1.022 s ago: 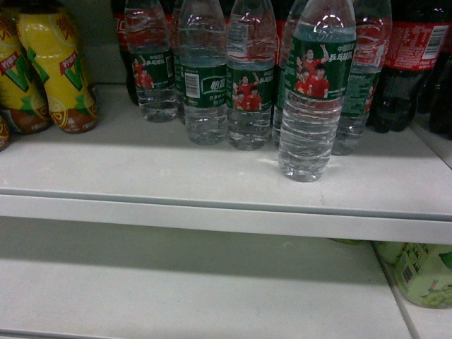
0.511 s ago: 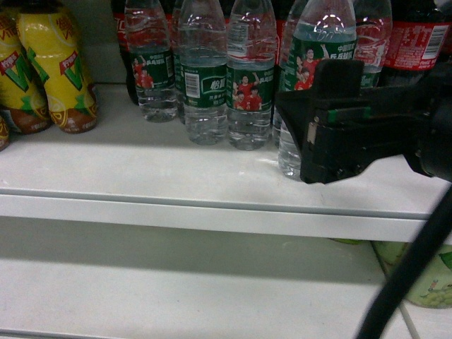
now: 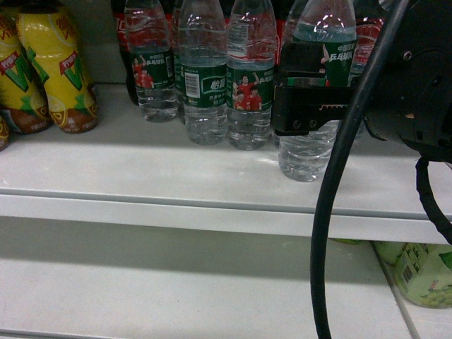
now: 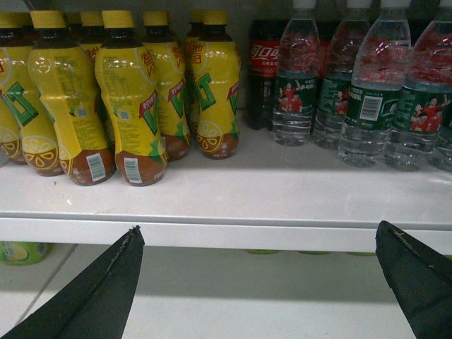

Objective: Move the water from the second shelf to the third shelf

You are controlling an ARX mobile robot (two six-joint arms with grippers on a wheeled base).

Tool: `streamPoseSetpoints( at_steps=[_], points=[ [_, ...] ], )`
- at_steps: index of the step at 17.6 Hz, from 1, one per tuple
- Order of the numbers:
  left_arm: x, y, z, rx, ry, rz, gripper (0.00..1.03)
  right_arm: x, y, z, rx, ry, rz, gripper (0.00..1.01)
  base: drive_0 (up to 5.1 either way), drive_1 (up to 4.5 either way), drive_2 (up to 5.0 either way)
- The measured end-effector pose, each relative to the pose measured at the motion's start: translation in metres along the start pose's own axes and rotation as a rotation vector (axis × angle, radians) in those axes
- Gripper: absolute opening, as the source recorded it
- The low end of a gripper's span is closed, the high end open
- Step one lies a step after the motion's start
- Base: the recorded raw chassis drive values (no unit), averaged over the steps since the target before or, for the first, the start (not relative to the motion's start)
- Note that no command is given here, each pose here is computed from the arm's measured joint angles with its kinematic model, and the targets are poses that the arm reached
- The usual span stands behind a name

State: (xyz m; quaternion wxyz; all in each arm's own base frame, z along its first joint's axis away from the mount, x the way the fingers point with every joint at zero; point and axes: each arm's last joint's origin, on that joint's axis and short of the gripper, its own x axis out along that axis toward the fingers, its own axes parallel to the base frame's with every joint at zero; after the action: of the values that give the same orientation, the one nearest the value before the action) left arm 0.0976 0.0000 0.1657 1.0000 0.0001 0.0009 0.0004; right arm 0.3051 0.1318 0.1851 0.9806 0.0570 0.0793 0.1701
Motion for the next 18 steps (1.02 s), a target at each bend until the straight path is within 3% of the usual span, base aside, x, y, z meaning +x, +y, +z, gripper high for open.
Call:
streamPoseSetpoints(
  at_steps=[13,18],
  points=[
    [0.000,0.000,0.000,0.000,0.000,0.000,0.98,0.048,-0.008,0.003,-0.019,-0.001,-0.144,0.98,0.0,0.00,0.0],
    [0.000,0.000,0.000,0.000,0.000,0.000,0.98,0.057,-0.008,0.010,-0.025,-0.013,-0.169,0.98,0.0,0.00,0.0]
  ],
)
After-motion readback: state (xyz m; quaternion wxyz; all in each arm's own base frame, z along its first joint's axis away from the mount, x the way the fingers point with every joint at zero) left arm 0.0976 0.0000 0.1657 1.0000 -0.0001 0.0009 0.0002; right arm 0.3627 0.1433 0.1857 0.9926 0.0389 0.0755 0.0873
